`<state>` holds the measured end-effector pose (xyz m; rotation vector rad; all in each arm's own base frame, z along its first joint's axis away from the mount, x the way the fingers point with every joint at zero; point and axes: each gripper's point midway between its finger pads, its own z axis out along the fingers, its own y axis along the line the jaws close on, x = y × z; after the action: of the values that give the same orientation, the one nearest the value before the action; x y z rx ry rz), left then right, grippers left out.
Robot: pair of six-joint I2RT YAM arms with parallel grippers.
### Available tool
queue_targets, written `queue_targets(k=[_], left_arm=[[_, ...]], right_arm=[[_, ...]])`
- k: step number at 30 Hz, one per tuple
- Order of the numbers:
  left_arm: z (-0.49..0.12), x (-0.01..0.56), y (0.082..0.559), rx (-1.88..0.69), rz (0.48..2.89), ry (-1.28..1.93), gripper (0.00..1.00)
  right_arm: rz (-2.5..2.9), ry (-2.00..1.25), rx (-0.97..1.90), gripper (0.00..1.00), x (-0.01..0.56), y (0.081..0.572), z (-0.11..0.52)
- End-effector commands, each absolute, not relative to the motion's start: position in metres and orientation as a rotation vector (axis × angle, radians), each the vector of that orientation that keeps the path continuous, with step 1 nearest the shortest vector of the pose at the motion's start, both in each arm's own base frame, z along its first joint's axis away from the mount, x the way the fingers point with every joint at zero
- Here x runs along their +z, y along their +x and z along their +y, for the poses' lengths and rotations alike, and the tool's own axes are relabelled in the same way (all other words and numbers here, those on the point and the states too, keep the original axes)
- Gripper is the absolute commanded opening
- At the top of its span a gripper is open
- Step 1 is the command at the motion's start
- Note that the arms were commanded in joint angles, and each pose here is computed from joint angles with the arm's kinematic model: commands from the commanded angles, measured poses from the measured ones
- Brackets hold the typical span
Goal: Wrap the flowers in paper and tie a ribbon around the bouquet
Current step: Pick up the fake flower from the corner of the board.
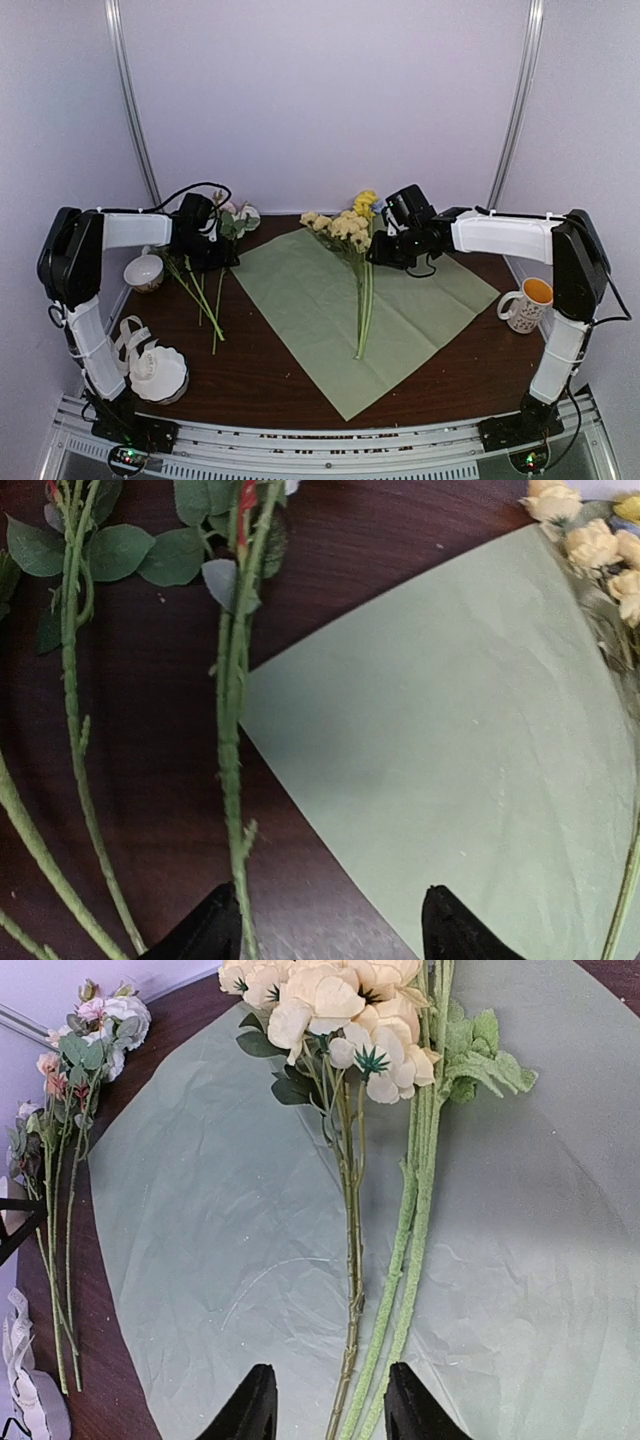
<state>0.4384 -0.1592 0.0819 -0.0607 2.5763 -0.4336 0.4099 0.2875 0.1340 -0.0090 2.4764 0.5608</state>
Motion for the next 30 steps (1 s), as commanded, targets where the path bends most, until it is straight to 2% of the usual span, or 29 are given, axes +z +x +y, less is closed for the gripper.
queue_targets(k=[1,7,11,13,17,19,27,30], left_arm=[[-0.142,0.063,0.46,-0.339,2.617,-0.078,0.65],[-0.133,0.025,0.458,-0.24,2.696,-0.086,0.64],[-0.135,0.009,0.454,-0.255,2.73,-0.08,0.55],[-0.135,0.007,0.454,-0.251,2.731,-0.08,0.45],[-0.13,0.015,0.454,-0.229,2.709,-0.102,0.09],[-0.126,0.025,0.454,-0.215,2.666,-0.134,0.0],[-0.119,0.079,0.449,-0.243,2.503,-0.16,0.0],[-0.121,0.121,0.449,-0.284,2.368,-0.134,0.0]], right_arm=[[2.492,-0.045,0.497,0.39,0.127,0.397,0.28],[2.519,-0.074,0.503,0.39,0.116,0.387,0.283],[2.526,-0.083,0.494,0.39,0.114,0.386,0.282],[2.522,-0.093,0.49,0.39,0.116,0.386,0.282],[2.521,-0.106,0.471,0.39,0.119,0.385,0.28],[2.518,-0.11,0.47,0.39,0.122,0.384,0.279],[2.491,-0.125,0.491,0.4,0.135,0.385,0.282],[2.465,-0.136,0.51,0.4,0.148,0.387,0.284]])
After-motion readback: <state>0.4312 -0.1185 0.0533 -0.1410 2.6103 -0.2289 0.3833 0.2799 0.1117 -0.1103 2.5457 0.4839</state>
